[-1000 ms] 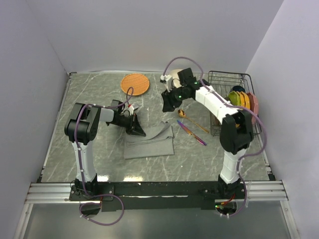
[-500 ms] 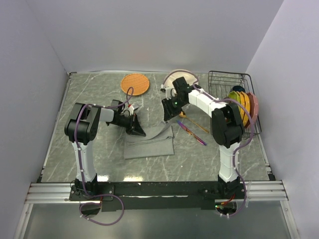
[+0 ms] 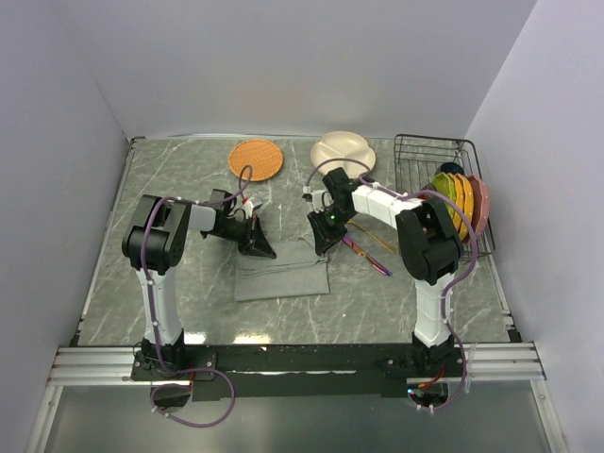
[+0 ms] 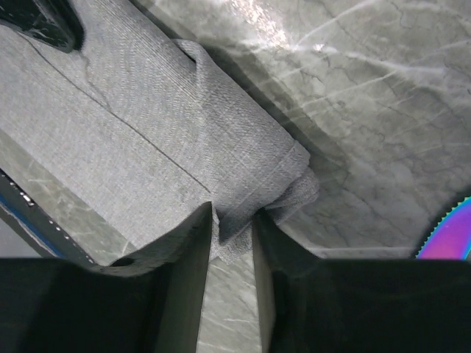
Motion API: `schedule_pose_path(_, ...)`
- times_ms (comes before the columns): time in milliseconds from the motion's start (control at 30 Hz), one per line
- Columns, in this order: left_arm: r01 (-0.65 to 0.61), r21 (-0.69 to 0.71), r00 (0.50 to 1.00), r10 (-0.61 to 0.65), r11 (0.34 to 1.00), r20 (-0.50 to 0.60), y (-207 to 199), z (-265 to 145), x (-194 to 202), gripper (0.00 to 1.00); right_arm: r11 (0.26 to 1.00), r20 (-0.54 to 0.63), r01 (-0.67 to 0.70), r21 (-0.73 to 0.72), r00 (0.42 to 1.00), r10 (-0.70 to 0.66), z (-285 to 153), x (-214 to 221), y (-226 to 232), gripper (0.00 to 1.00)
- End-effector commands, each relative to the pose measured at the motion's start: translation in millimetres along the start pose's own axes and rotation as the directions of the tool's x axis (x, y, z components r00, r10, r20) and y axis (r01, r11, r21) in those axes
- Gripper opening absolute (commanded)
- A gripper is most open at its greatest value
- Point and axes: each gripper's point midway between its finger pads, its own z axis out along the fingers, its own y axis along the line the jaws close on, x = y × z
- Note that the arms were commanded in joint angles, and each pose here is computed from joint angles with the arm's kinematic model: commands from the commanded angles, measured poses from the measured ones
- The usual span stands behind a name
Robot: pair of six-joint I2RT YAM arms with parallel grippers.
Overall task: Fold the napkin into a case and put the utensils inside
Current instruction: Smooth out the 2/3-rectangle-folded napkin at the center of the board.
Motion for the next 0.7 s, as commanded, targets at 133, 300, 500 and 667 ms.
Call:
schedule_pose_path(133,0.037,-0.159,0.999,-0.034,0.987,0.021,34.4,0.4,8.2,0.02,1.0,0.052,0.019,-0.01,0.998,-0.018,-18.2,-6.0,12.5,0.05)
schedule_pose_path(300,0.055,-0.166,0.998,-0.05,0.985,0.033,37.9,1.1,9.4,0.02,0.999,0.113,0.018,-0.036,0.994,-0.014,-43.7,-19.6,35.2,0.0)
schedule_pose_path(500,0.056,-0.144,0.998,-0.05,0.988,0.047,30.2,-0.4,5.5,0.04,0.999,0.034,-0.016,-0.033,0.999,0.017,-16.7,3.5,35.9,0.0)
schedule_pose_path(667,0.027,-0.096,0.996,-0.018,0.995,0.093,12.6,-11.3,-5.3,0.16,0.999,-0.013,-0.04,0.025,0.999,0.041,2.6,13.1,19.2,0.0)
